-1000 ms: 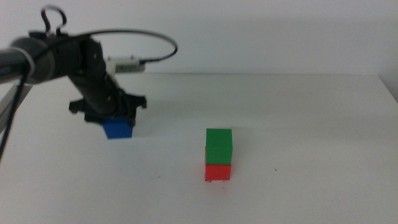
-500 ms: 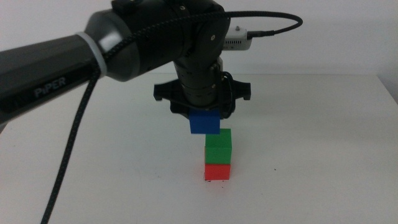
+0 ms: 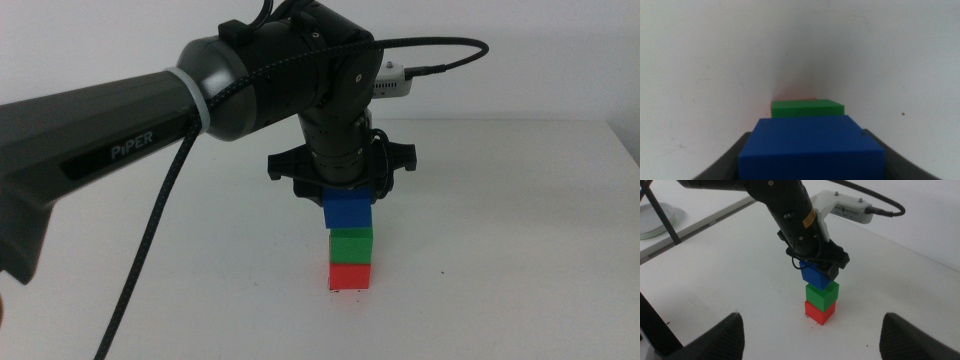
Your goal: Stack red cubes first, then green, then blue cubes in a specific spot.
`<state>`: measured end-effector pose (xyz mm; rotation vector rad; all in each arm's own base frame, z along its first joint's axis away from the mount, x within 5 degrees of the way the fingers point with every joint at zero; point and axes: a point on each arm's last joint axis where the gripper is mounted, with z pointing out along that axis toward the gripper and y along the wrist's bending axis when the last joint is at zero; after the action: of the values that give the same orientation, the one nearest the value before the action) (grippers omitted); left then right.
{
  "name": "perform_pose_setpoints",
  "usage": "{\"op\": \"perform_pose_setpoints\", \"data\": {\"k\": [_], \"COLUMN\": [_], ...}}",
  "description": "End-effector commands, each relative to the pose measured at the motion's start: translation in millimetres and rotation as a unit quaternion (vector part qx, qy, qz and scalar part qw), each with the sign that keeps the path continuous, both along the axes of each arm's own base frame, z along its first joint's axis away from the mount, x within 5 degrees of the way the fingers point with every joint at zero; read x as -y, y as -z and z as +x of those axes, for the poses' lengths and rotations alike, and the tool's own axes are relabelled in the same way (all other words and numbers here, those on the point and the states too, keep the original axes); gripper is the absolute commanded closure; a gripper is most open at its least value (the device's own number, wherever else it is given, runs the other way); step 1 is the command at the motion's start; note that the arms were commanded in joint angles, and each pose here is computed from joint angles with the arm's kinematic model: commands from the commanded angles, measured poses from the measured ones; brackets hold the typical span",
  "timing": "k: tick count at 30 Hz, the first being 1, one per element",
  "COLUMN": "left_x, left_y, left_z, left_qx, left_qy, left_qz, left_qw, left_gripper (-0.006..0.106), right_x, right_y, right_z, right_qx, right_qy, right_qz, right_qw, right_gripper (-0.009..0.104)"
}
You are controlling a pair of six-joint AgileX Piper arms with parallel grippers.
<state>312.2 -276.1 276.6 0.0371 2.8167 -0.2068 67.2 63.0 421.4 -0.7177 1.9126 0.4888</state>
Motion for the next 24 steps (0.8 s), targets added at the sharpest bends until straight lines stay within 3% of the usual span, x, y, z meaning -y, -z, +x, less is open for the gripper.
{"op": "perform_pose_setpoints", "data": {"k": [1,21,24], "left_x": [3,9,8], "left_y": [-4,18,19], "left_z": [1,8,7], "left_qx": [0.005,-0.009,-0.012], "left_qy": [-0.001,0.011,0.011], "left_qz": [-0.012,0.006,0.015], "left_qw": [1.000,1.000,1.000], "left_gripper": [0.102,0.102,0.092], "right_x": [2,2,2], "right_y": [-1,-1,-1], "right_z": [0,0,0], "right_qx": [0.006,0.006,0.006], "right_qy": [0.004,0.004,0.004], "right_qz": [0.001,0.001,0.001], "right_qw": [1.000,1.000,1.000], "right_gripper": [0.002,0.002,0.002]}}
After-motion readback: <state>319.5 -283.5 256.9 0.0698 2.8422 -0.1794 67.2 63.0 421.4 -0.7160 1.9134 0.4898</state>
